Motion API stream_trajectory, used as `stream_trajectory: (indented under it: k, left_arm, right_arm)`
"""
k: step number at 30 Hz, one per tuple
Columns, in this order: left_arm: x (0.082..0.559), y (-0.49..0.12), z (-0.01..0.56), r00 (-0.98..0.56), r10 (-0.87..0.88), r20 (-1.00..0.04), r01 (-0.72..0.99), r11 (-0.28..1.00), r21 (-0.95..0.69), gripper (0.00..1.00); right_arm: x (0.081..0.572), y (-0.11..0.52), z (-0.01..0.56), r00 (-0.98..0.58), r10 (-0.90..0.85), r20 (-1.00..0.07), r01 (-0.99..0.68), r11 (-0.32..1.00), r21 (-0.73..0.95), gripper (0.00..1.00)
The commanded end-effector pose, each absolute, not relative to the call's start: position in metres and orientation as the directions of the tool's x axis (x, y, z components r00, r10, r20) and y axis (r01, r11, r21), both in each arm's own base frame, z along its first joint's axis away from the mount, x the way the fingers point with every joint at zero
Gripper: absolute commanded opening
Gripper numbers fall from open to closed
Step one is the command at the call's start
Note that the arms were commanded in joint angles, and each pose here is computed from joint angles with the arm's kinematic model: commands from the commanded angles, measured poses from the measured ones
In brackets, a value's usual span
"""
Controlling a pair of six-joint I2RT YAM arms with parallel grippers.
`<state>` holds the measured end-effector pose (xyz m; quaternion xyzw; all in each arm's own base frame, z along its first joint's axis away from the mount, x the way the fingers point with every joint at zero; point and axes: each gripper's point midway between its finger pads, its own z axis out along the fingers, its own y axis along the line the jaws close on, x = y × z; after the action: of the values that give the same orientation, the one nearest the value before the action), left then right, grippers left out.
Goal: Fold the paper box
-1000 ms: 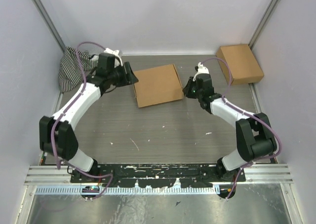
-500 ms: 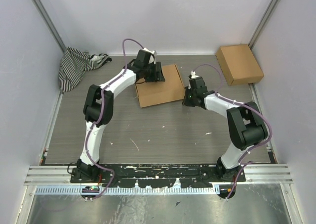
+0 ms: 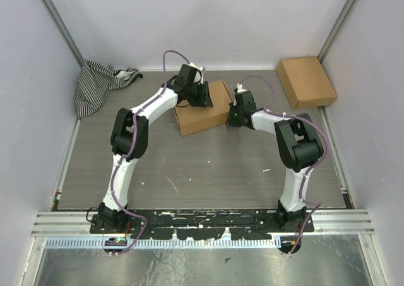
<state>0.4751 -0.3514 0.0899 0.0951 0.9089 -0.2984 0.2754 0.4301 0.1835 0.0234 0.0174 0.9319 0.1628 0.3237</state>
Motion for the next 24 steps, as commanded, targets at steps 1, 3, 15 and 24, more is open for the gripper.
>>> stream_trajectory:
  k: [1,3,15,24]
  left_arm:
    - [0.451,-0.347,0.044,-0.900,0.083,-0.428,0.307,0.817,-0.487,0.44]
    - [0.446,-0.349,0.040,-0.908,0.087,-0.409,0.304,0.809,-0.503,0.44]
    - [0.412,-0.359,0.034,-0.937,0.104,-0.335,0.301,0.728,-0.616,0.42]
    - [0.381,-0.347,0.051,-0.931,0.120,-0.344,0.326,0.695,-0.641,0.43]
  right_arm:
    - [0.470,0.204,0.048,-0.684,0.203,-0.700,-0.121,0.915,0.384,0.01]
    - [0.478,0.209,0.050,-0.656,0.231,-0.719,-0.133,0.902,0.411,0.01]
    - [0.458,0.249,0.072,-0.602,0.253,-0.757,-0.277,0.823,0.495,0.04]
    - [0.410,0.273,0.086,-0.634,0.126,-0.763,-0.356,0.828,0.433,0.05]
